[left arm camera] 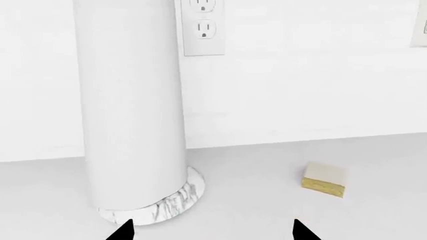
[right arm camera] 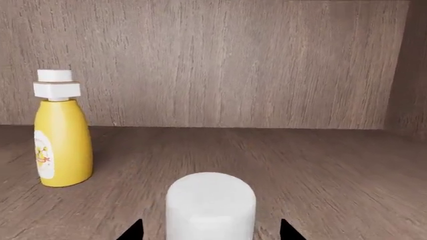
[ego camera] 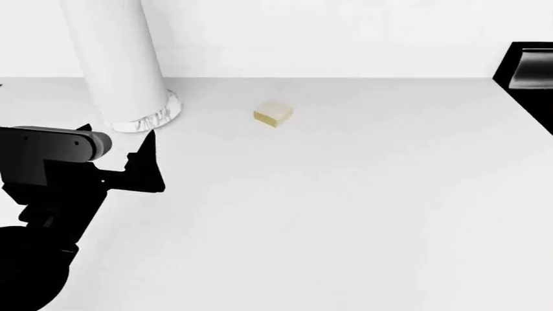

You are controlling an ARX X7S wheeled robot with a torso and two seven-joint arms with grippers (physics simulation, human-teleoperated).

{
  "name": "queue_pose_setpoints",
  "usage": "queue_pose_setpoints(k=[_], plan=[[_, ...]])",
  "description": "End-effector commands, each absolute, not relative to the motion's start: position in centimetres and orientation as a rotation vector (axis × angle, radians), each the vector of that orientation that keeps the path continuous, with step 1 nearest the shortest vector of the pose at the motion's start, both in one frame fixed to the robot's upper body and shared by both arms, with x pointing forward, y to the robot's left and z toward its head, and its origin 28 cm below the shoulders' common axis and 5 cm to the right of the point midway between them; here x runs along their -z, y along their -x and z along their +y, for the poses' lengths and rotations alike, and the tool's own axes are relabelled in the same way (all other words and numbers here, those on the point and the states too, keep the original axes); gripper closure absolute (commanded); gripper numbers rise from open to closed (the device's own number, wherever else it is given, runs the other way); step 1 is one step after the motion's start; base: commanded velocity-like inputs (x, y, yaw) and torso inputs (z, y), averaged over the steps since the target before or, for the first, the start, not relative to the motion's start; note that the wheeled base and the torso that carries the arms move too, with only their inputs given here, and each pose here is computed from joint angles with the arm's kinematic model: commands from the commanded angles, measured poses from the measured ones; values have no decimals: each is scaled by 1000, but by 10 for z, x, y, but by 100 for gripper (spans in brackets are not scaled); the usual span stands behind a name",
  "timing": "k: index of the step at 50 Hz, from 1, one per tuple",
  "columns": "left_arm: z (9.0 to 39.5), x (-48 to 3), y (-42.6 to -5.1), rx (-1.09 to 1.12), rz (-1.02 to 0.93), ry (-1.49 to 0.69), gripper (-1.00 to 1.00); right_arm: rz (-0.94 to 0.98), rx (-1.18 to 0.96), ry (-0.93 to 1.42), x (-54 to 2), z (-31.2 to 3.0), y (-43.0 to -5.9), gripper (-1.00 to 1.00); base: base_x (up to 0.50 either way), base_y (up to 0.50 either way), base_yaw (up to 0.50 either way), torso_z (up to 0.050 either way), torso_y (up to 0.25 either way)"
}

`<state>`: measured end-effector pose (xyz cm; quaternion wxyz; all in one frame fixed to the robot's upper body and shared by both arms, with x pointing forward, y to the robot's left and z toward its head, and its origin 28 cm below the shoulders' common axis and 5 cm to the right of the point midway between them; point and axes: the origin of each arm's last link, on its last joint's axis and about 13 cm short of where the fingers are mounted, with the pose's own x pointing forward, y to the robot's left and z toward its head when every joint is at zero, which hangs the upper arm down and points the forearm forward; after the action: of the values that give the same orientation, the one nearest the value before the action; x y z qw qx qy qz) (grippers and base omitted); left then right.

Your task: A wet mug is on the counter and needs to be dried. Pick it up and place it upside down in the open cabinet.

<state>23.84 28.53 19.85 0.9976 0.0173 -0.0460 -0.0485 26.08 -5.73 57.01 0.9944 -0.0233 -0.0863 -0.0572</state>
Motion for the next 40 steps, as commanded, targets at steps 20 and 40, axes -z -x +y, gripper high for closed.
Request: queue_pose_setpoints(k=[20, 40], plan=[[284, -200, -238, 86, -73, -37, -100, -115, -4, -10, -571, -61, -250, -100, 0, 0, 0, -2, 250], [280, -206, -234, 93, -82, -43, -100, -146, 60, 13, -573, -64, -213, -100, 0, 0, 0, -2, 250]])
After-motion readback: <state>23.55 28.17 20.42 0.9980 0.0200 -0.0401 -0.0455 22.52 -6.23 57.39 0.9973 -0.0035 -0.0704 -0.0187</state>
